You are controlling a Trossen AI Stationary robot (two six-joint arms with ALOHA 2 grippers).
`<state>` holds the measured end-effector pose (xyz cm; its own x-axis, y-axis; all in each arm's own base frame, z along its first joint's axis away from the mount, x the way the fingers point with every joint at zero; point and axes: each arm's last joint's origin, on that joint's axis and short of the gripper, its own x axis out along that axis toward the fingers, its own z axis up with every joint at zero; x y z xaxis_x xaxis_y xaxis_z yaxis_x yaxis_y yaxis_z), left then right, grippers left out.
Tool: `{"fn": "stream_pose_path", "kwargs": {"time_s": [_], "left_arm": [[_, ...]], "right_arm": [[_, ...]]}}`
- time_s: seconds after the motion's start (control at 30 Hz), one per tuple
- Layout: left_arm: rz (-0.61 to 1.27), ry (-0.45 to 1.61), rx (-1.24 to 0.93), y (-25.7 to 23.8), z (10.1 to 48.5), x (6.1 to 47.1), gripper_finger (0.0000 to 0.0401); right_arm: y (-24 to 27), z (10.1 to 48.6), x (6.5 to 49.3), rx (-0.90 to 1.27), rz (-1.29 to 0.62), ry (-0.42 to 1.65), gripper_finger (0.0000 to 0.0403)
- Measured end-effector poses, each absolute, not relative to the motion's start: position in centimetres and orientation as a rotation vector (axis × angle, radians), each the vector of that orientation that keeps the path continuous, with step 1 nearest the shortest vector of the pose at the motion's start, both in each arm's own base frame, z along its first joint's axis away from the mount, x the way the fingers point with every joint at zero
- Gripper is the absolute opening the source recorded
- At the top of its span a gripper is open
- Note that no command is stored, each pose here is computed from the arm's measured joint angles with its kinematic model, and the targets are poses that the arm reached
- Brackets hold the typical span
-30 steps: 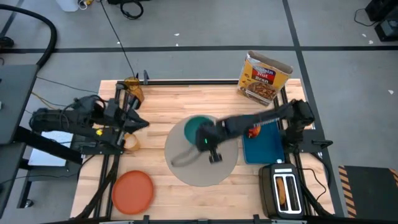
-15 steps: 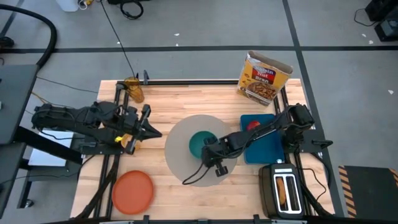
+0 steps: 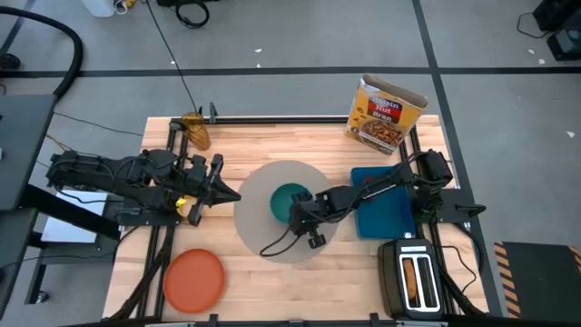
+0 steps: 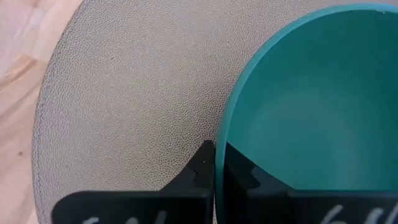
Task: Arrange a breakfast setting
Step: Put the green bowl in the center of the brown table mat
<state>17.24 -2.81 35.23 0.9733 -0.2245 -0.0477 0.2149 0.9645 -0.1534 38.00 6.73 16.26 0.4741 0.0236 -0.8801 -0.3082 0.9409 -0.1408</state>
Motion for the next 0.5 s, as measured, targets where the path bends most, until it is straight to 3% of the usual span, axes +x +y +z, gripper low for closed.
{"fn": "stream_pose_path", "kwargs": {"time_s": [0.3, 0.5], "left_arm": [[-0.221, 0.057, -0.143, -2.8, 35.3, 17.2, 0.0025], [-0.204, 0.019, -0.145, -2.7, 35.7, 17.2, 0.0025]], "right_arm": [[6.5, 16.4, 37.1, -0.283, 0.182, 1.141, 0.0013], [6.5, 18.8, 37.4, -0.283, 0.167, 1.103, 0.0013]]}}
